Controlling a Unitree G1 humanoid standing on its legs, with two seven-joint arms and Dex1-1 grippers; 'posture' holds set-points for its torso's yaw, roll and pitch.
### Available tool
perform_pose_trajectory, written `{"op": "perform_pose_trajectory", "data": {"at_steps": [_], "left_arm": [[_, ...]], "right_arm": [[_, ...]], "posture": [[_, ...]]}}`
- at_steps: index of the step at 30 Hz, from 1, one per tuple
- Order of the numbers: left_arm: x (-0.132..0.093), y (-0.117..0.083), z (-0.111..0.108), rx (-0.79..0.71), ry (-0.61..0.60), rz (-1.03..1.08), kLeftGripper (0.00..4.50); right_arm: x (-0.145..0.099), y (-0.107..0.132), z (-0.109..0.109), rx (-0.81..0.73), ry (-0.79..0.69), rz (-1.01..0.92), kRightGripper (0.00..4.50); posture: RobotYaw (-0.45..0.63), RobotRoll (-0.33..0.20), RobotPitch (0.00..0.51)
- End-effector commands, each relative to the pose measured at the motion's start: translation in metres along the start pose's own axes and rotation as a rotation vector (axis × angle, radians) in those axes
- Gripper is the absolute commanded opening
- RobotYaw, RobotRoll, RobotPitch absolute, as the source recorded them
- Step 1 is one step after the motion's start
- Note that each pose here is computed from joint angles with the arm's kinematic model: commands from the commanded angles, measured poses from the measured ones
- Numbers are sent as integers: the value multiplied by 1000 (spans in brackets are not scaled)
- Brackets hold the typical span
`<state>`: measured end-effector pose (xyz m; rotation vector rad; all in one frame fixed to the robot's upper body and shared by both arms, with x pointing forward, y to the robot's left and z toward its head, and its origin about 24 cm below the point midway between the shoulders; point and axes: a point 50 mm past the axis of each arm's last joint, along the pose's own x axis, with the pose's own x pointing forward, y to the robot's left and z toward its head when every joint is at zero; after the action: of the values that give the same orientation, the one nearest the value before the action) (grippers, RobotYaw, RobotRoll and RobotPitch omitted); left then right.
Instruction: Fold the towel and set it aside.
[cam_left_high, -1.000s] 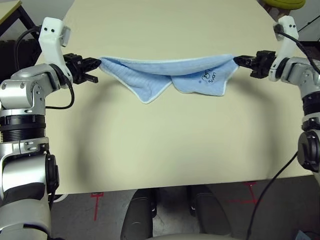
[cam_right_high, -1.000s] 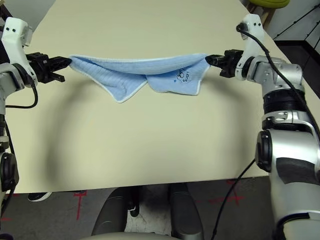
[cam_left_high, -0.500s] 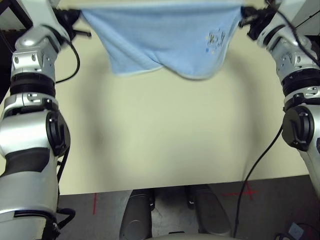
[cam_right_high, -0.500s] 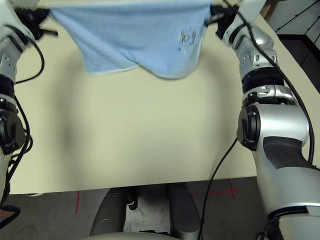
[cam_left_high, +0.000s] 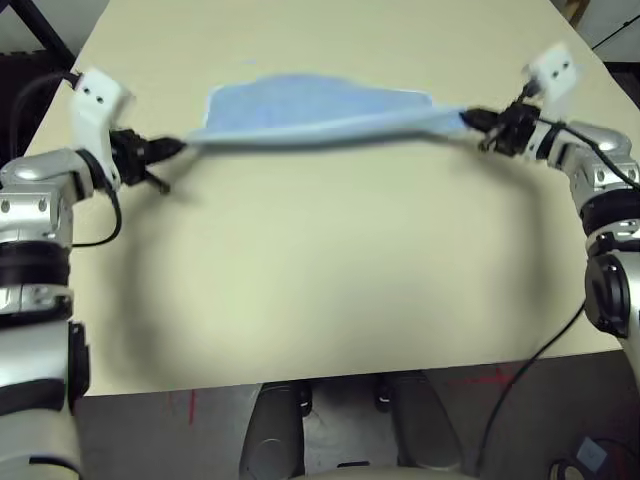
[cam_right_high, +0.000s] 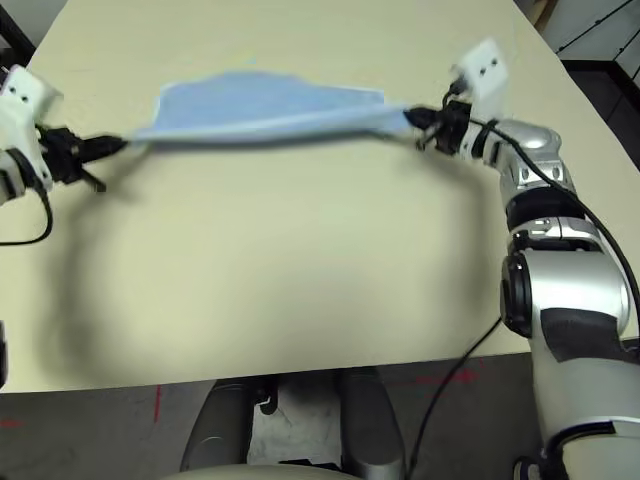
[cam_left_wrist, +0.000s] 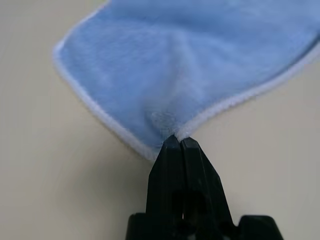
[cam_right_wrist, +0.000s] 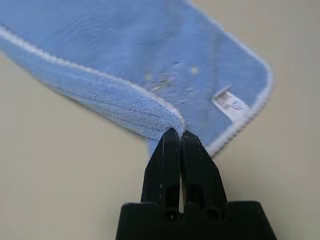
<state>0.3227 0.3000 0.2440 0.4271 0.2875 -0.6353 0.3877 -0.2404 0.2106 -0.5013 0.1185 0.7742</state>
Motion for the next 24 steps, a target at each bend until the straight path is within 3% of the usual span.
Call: {"op": "perform_pose_trajectory", "data": {"at_steps": [1, 11, 17, 20, 24], "left_arm": [[-4, -12, -1, -31, 88, -129, 14], [-38, -30, -8, 16, 329, -422, 14], [-49, -34, -12, 34, 405, -490, 14], [-53, -35, -14, 45, 440, -504, 14], [-47, -30, -15, 78, 457, -486, 14]], "right_arm": [[-14, -4, -3, -75, 98, 43, 0], [-28, -3, -11, -199, 199, 148, 0], [-37, 2, -10, -170, 111, 246, 0], [-40, 6, -11, -230, 88, 292, 0], [-43, 16, -9, -264, 60, 426, 0]], "posture": [[-36, 0, 269], [-24, 0, 255], [-25, 0, 252], [-25, 0, 252], [-20, 0, 250]]}}
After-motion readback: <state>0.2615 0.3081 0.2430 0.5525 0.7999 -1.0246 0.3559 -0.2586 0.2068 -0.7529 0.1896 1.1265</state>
